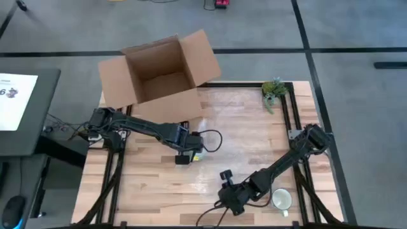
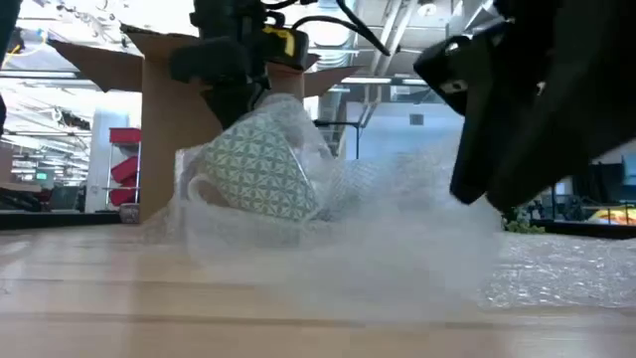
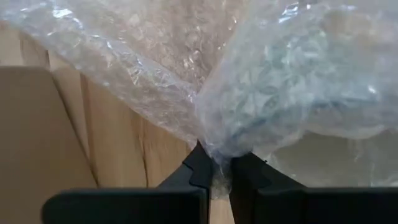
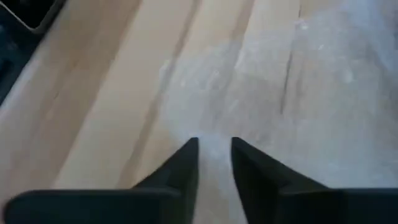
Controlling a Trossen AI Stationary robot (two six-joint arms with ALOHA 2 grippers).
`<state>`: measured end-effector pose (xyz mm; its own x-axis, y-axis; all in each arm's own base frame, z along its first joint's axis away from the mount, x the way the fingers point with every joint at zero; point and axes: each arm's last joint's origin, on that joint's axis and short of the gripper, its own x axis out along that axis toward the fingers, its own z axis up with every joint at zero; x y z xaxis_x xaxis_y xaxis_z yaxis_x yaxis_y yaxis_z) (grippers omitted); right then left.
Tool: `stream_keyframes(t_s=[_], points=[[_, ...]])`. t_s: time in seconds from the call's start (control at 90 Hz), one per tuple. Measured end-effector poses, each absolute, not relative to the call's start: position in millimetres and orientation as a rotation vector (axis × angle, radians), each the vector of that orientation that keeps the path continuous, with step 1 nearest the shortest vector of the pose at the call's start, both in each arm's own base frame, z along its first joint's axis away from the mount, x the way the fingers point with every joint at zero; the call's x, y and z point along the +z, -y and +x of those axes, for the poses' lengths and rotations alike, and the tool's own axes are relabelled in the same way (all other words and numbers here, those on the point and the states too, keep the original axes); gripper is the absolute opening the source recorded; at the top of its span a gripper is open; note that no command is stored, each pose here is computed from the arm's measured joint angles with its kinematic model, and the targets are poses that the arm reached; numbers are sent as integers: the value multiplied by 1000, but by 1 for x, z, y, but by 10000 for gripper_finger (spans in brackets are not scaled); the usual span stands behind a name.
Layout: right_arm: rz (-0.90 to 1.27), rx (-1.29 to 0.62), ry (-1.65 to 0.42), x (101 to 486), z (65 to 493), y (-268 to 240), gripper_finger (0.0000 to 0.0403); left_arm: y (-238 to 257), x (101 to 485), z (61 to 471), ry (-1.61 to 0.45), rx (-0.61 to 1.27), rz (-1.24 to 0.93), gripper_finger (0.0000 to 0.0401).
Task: Wrap mug
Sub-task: Wrap the green patterned mug with the bubble wrap
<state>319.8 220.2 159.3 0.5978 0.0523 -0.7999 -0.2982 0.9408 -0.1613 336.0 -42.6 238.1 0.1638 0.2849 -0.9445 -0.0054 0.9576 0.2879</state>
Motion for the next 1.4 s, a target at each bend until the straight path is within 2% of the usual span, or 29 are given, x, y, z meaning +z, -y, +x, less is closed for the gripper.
stream_keyframes(t_s=[0.167, 0.322, 0.556, 0.867, 1.033, 1.222, 1.4], points=[[-418, 233, -991, 155, 312, -216, 179, 46, 238, 336, -1387, 191, 263, 7], [-578, 204, -1095, 151, 297, -213, 199, 46, 238, 337, -1381, 190, 270, 7], [-605, 136, -1211, 163, 287, -210, 194, 46, 251, 341, -1372, 157, 300, 7], [-488, 138, -1059, 146, 320, -209, 168, 28, 273, 332, -1499, 148, 323, 6], [-403, 125, -908, 155, 341, -205, 157, 20, 254, 333, -1635, 102, 273, 6], [-445, 108, -992, 172, 343, -199, 153, 20, 227, 339, -1808, 64, 335, 6], [-462, 106, -1036, 162, 341, -194, 166, 21, 225, 340, -1810, 56, 333, 15]])
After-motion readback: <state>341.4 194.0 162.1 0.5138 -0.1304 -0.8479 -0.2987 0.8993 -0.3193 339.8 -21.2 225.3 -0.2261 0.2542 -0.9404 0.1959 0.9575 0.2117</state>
